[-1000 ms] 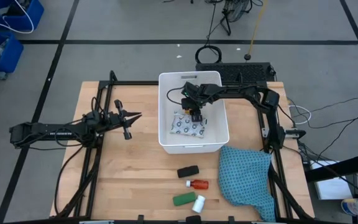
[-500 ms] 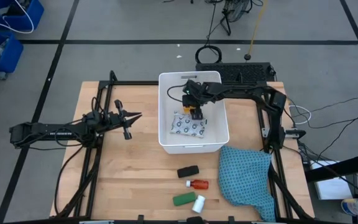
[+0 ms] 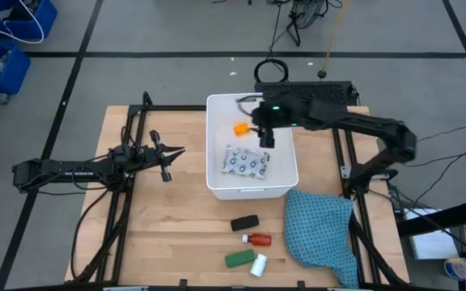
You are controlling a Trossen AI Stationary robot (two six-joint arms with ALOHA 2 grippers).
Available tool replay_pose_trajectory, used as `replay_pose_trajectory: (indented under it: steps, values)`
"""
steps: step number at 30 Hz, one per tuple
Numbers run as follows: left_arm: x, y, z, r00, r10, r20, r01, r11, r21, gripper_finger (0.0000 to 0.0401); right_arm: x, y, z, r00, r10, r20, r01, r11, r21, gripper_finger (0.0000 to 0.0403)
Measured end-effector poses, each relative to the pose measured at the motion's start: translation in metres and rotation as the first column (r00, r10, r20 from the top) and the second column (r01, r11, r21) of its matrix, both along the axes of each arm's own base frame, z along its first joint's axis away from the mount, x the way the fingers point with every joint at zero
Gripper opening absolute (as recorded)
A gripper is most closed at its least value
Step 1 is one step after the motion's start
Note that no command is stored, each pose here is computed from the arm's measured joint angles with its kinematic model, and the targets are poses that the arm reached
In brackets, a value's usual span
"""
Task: Pick & place medical supplies in basket/bin
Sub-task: Put the green bandage into the white bin
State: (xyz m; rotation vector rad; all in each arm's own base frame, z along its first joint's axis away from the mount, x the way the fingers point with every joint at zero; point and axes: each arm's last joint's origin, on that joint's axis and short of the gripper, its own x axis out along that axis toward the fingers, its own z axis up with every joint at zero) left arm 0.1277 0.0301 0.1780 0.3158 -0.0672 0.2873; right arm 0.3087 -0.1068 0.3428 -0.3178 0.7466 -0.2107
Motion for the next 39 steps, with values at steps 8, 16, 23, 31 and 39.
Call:
replay_pose_trajectory:
  steps: [8,16,23,31,39]
  values:
    - [0.0,0.0,-0.003,1.0,0.0,-0.026,0.0,1.0,-0.009,0.0044,-0.062,0.053,0.01,0.957,0.108,0.27,-0.096,0.994,-0.056,0.0054]
    - [0.0,0.0,-0.003,0.999,0.001,-0.036,-0.001,1.0,-0.001,0.0044,-0.13,0.068,-0.028,0.834,0.183,0.521,-0.184,0.982,-0.051,0.0011]
    - [0.0,0.0,-0.003,0.999,0.004,-0.037,-0.003,1.0,0.022,0.0044,-0.164,0.066,-0.056,0.697,0.276,0.661,-0.358,0.934,-0.012,0.0001]
    - [0.0,0.0,0.0,1.0,0.004,-0.012,-0.004,1.0,0.028,0.0044,-0.169,0.062,-0.111,0.679,0.228,0.698,-0.411,0.906,0.104,0.0001]
    - [0.0,0.0,0.0,1.0,0.004,-0.011,-0.004,1.0,0.028,0.0044,-0.184,0.067,-0.149,0.519,0.263,0.813,-0.39,0.92,-0.049,0.0]
